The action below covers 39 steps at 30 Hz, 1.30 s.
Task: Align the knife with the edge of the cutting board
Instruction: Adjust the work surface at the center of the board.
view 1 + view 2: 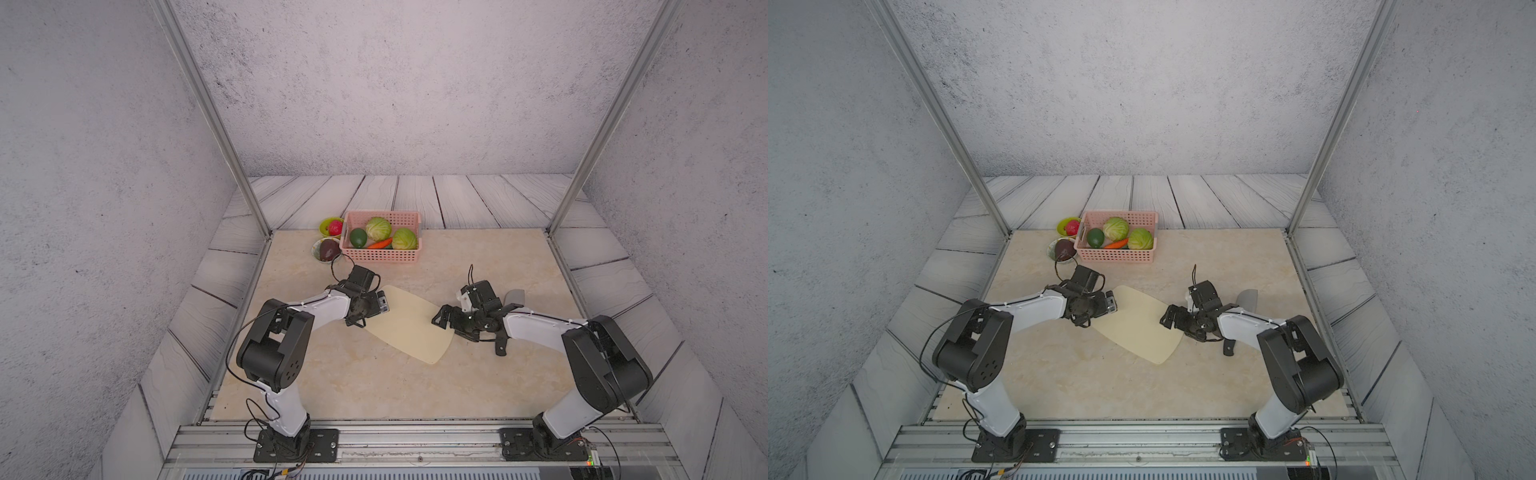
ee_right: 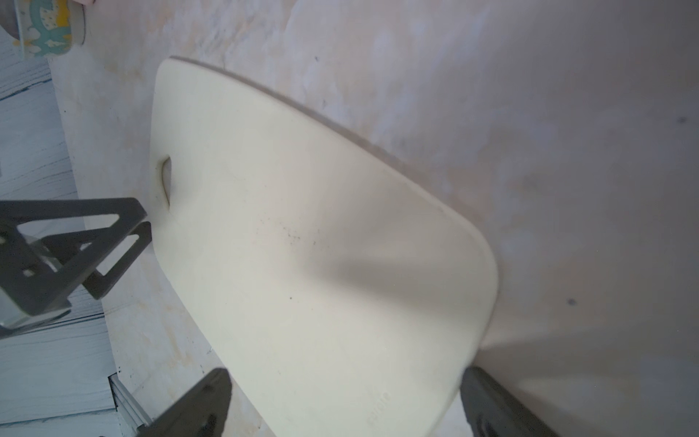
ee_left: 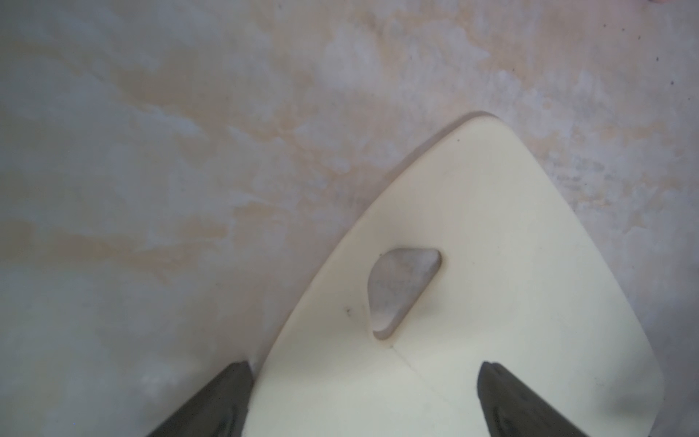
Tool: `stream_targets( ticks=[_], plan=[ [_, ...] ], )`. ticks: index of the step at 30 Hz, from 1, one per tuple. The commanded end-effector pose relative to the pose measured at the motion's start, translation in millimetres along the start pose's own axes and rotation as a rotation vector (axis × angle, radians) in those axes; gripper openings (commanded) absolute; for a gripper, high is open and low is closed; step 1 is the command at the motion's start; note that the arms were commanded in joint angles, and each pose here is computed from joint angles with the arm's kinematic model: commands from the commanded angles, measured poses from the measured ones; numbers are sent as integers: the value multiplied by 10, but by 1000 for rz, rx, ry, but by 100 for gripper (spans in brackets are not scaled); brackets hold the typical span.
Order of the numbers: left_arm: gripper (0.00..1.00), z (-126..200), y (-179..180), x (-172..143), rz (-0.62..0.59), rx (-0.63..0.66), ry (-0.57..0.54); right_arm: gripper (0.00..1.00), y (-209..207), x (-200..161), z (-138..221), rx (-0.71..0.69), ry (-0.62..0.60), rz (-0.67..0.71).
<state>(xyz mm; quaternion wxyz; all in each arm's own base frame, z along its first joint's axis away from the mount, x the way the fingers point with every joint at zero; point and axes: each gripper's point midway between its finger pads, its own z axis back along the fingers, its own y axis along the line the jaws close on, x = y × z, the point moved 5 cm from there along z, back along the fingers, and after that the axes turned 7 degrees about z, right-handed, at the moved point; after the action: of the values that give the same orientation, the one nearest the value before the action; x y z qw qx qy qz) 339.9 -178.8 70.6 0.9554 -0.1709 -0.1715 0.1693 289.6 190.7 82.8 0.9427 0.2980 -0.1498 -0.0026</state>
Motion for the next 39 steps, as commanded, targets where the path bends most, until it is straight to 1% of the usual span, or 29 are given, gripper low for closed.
stream_targets(
  ticks=[1,15,27,39],
  plan=[
    [98,-245,337,-819,44,108,329,99,-65,-93,-73,4,86,10],
    [98,-26,341,-1044,6,108,329,99,-116,-173,-174,11,203,83],
    [98,53,333,-1281,-45,109,336,99,-125,-154,-128,-27,220,113],
    [98,78,229,-1509,-99,101,344,99,-92,-95,-56,-55,218,139]
  ],
)
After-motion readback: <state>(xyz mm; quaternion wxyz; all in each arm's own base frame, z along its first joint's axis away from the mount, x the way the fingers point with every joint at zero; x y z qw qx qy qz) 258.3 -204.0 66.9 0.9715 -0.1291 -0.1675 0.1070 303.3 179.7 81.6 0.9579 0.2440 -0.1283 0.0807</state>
